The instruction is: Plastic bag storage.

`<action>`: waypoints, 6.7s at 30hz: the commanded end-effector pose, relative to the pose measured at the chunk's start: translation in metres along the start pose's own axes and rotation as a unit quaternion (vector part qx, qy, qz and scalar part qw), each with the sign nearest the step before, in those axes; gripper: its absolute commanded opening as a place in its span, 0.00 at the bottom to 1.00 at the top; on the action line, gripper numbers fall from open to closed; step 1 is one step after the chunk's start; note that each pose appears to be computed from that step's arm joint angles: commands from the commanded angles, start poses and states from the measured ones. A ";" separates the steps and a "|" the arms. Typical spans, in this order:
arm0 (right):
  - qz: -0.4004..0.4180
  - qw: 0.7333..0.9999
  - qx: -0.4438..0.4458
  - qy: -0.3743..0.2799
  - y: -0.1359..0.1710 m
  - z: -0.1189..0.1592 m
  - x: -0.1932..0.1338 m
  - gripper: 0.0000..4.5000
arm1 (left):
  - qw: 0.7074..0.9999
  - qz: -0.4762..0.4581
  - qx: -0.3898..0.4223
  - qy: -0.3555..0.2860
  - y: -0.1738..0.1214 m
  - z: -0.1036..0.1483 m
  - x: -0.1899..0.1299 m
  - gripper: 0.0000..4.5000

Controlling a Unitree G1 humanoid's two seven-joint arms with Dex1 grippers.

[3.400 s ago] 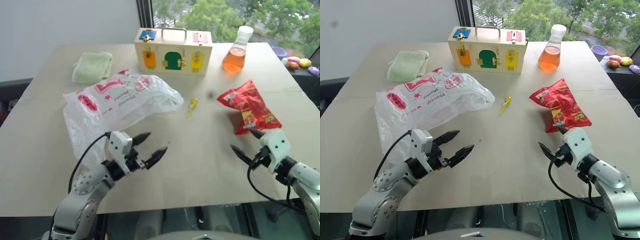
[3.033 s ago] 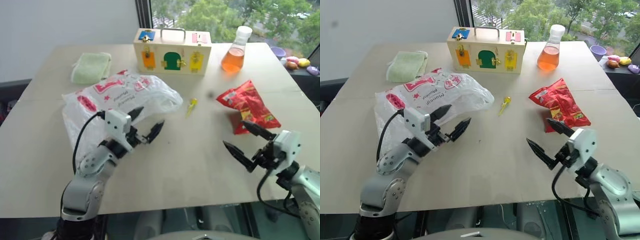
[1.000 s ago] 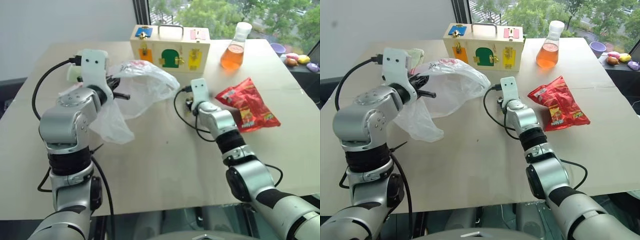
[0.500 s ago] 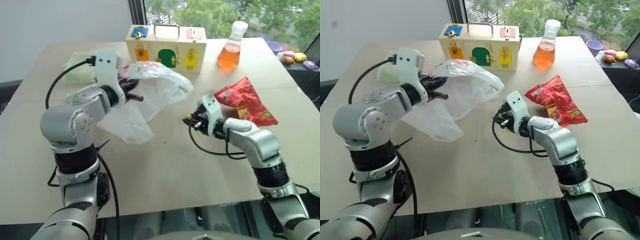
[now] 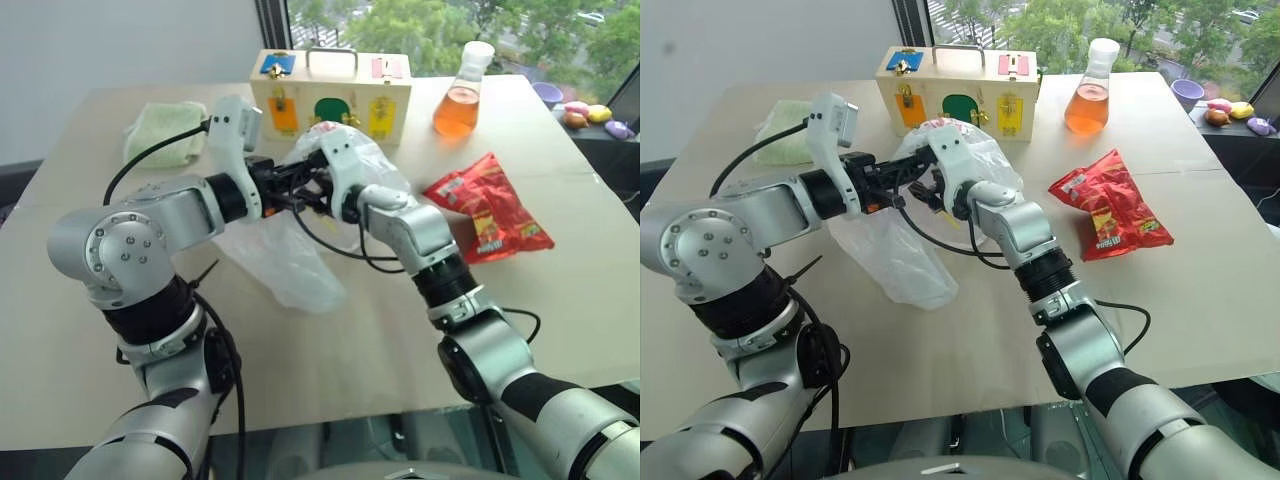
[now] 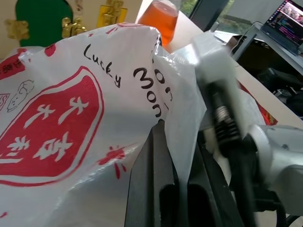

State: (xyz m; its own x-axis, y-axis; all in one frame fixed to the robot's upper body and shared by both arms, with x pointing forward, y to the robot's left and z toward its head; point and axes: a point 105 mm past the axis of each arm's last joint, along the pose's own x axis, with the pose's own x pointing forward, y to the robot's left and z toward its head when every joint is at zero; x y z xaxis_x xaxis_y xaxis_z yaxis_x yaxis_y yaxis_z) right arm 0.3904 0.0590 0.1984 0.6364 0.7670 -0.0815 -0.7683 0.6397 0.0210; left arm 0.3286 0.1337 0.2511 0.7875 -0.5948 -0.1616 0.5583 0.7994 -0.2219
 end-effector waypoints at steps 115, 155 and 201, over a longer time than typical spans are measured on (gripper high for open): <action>0.141 0.947 0.272 -0.096 0.062 0.023 -0.246 0.01 | 0.980 0.081 0.168 -0.073 0.019 0.039 0.069 0.00; 0.029 0.900 0.432 -0.050 -0.008 -0.034 -0.212 0.01 | 0.965 -0.086 0.242 -0.059 -0.021 -0.004 0.004 0.00; -0.209 0.959 -0.190 0.034 -0.073 -0.013 -0.176 0.98 | 0.991 -0.069 0.091 -0.075 -0.011 -0.008 0.026 0.00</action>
State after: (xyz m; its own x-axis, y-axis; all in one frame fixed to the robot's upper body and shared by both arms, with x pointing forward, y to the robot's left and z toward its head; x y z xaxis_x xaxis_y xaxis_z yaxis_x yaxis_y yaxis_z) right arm 0.3234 -0.1180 0.1828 0.8617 0.4894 -0.1341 -0.5038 0.7934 -0.3417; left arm 0.3439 0.1140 0.2257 0.7389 -0.6724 -0.0437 0.6667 0.7390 -0.0973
